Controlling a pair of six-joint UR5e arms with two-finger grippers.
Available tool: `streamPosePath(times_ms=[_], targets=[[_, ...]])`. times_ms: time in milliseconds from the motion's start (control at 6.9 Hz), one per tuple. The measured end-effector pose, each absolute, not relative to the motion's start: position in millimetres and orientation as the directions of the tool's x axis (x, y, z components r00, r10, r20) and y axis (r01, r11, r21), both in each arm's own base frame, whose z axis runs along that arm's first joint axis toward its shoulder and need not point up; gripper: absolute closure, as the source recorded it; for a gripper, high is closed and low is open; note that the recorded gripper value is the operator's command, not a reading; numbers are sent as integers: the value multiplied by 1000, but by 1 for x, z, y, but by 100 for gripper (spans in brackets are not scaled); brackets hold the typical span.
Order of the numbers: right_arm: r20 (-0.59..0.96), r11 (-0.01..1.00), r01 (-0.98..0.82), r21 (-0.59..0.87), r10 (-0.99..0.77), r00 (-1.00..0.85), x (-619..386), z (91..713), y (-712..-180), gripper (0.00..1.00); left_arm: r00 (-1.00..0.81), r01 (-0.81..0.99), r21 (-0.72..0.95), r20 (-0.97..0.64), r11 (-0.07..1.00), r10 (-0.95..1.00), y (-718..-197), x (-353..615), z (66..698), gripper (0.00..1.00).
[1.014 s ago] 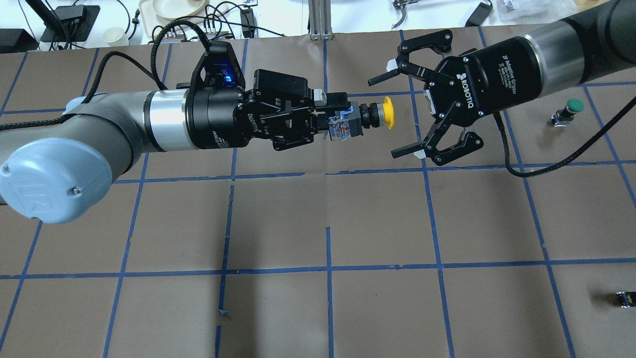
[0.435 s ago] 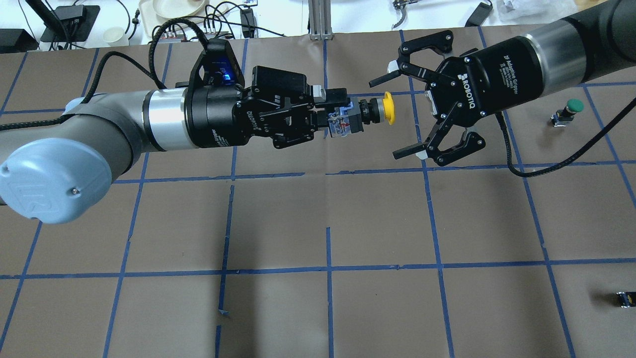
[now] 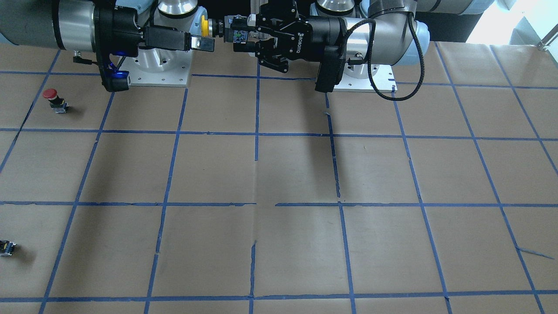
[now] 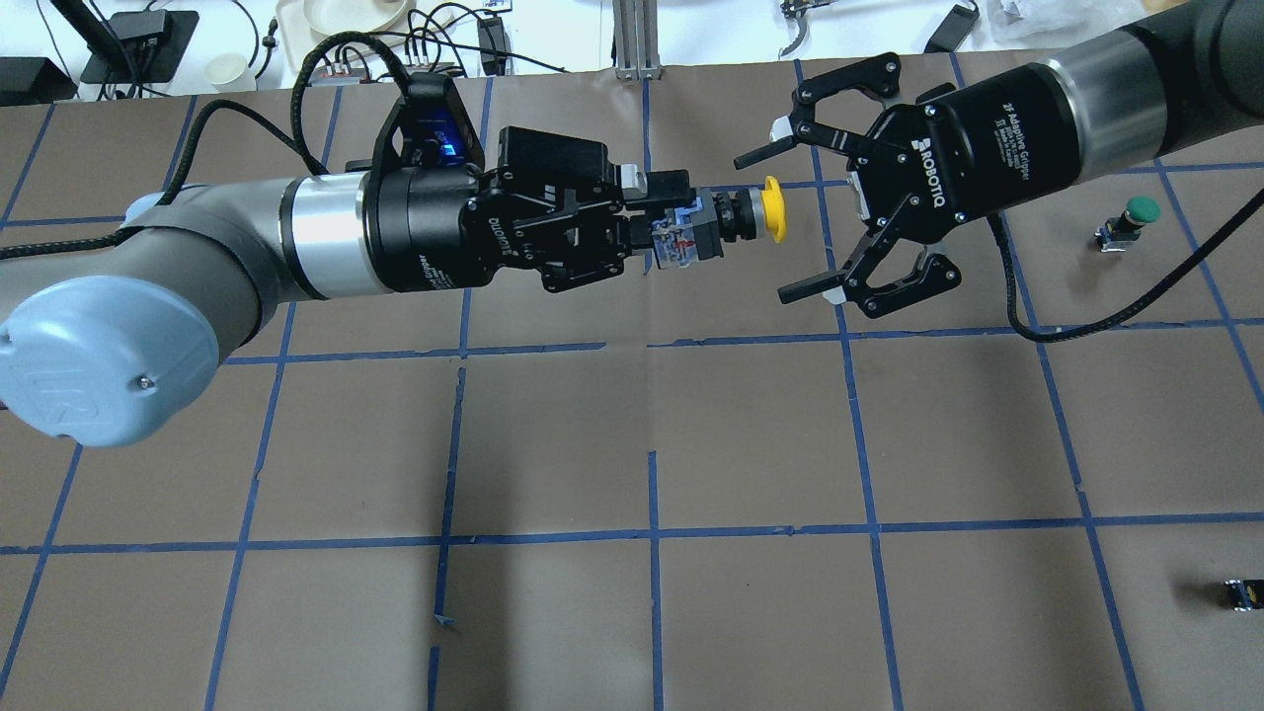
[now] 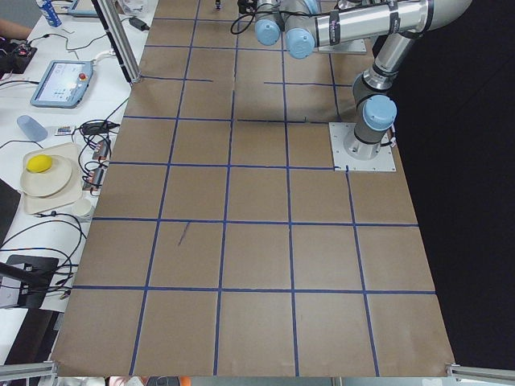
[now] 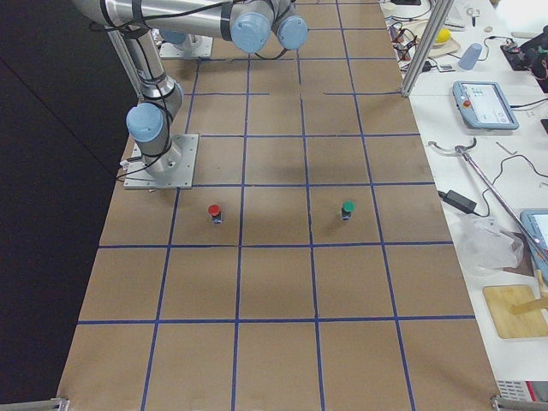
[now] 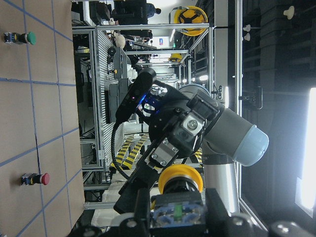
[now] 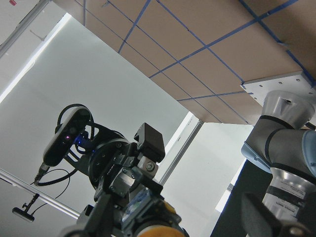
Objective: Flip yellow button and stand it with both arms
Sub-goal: 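Close the right gripper on the yellow cap held by the left gripper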
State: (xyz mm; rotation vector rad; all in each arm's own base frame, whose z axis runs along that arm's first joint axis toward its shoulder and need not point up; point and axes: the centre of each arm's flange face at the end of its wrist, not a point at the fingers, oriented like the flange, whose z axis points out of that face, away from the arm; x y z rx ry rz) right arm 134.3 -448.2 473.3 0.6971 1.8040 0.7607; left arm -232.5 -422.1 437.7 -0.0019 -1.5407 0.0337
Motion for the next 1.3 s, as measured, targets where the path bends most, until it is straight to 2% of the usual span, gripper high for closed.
streamPosePath(times_ms=[290,435,725,1159,1304], targets=[[-590,641,117,759,752,-295,135,482,-448,4,31,-22,-24,999,999,25,-423,-233,438,85],[-597,646,118,754,749,-286,136,486,-447,11,31,-21,-25,999,999,25,-423,-233,438,85],[-608,657,120,744,741,-283,137,492,-442,62,30,-21,-30,999,999,31,-421,-233,440,85],[-627,676,123,727,726,-284,139,503,-433,73,30,-21,-33,999,999,34,-421,-233,442,84],[-634,683,125,720,720,-283,140,507,-429,73,30,-21,-34,999,999,35,-421,-232,442,68]])
